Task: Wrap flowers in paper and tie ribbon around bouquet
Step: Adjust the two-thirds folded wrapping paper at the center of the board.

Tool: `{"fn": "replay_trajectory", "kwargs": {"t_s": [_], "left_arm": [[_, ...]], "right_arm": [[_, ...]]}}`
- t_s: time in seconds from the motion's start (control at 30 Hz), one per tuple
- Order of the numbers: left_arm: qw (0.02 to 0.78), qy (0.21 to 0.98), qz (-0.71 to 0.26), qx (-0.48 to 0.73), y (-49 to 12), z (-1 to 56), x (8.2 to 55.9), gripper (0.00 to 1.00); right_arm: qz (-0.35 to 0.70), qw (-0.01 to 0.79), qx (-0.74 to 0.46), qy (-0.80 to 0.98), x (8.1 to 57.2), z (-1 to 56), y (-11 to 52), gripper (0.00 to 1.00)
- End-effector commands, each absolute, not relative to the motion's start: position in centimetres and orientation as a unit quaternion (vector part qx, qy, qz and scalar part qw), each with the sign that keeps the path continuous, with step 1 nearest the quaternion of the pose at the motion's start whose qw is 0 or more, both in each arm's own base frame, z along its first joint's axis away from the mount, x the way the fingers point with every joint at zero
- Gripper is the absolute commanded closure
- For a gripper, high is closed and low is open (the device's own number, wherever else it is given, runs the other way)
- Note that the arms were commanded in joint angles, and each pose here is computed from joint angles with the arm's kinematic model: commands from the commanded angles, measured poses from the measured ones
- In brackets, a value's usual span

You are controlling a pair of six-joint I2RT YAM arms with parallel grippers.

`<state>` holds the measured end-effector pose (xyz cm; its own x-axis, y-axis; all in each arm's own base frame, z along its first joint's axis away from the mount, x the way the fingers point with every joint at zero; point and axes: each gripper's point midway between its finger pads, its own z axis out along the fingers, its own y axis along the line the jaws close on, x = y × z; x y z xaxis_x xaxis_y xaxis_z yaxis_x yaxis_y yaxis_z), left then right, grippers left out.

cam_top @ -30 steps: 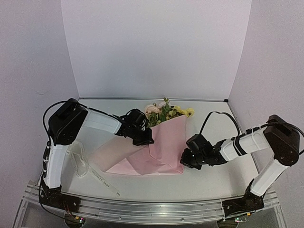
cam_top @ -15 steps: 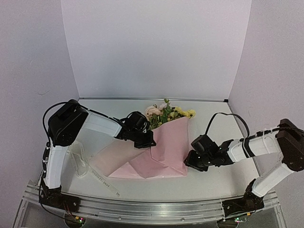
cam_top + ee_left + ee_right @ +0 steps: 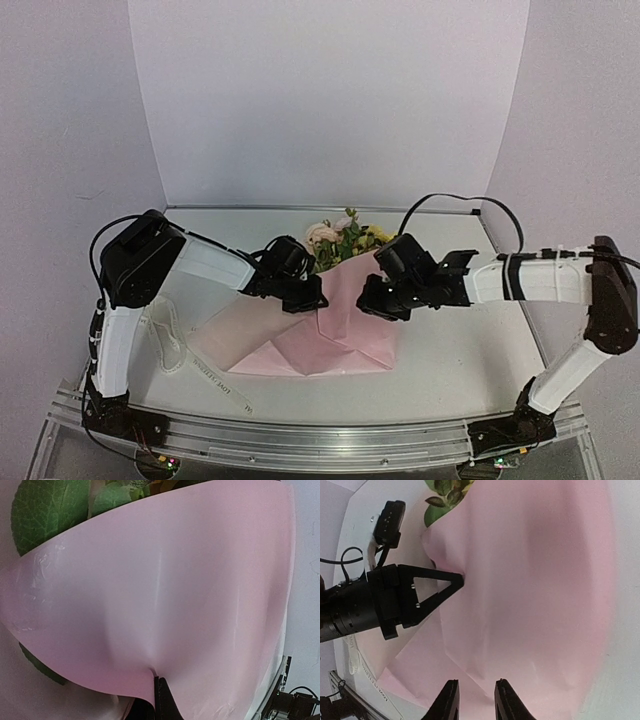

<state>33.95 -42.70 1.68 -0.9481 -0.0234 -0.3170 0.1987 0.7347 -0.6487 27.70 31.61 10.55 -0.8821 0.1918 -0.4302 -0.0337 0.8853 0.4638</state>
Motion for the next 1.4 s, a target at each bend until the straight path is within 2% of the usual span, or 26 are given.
{"fn": "replay_trajectory", "kwargs": {"t_s": [0.0,0.53,0.77,1.0,1.17,1.37], "left_arm": [[0.127,0.936,-0.326,0.028,-40.7,-0.6,32.8,1.00],[0.107,0.949,-0.293,0.055,-38.6,-3.1,31.4,0.98],[0.110,0.945,-0.300,0.070,-38.9,-2.1,31.3,0.91],[0.130,0.941,-0.306,0.058,-38.2,1.1,31.2,0.68],[0.147,0.939,-0.310,-0.002,-35.7,5.0,30.1,0.54],[0.143,0.927,-0.325,-0.124,-30.4,7.9,25.8,0.49]], "right_arm": [[0.288,0.207,0.007,0.935,28.0,8.7,36.3,0.77],[0.324,0.165,-0.059,0.930,27.7,4.7,40.1,0.81],[0.301,0.137,-0.043,0.943,27.5,1.2,39.8,0.86],[0.271,0.137,-0.011,0.953,27.8,-0.1,38.7,0.87],[0.258,0.131,0.001,0.957,27.6,-0.8,38.0,0.87],[0.253,0.127,0.001,0.959,27.7,-1.5,38.1,0.88]]}}
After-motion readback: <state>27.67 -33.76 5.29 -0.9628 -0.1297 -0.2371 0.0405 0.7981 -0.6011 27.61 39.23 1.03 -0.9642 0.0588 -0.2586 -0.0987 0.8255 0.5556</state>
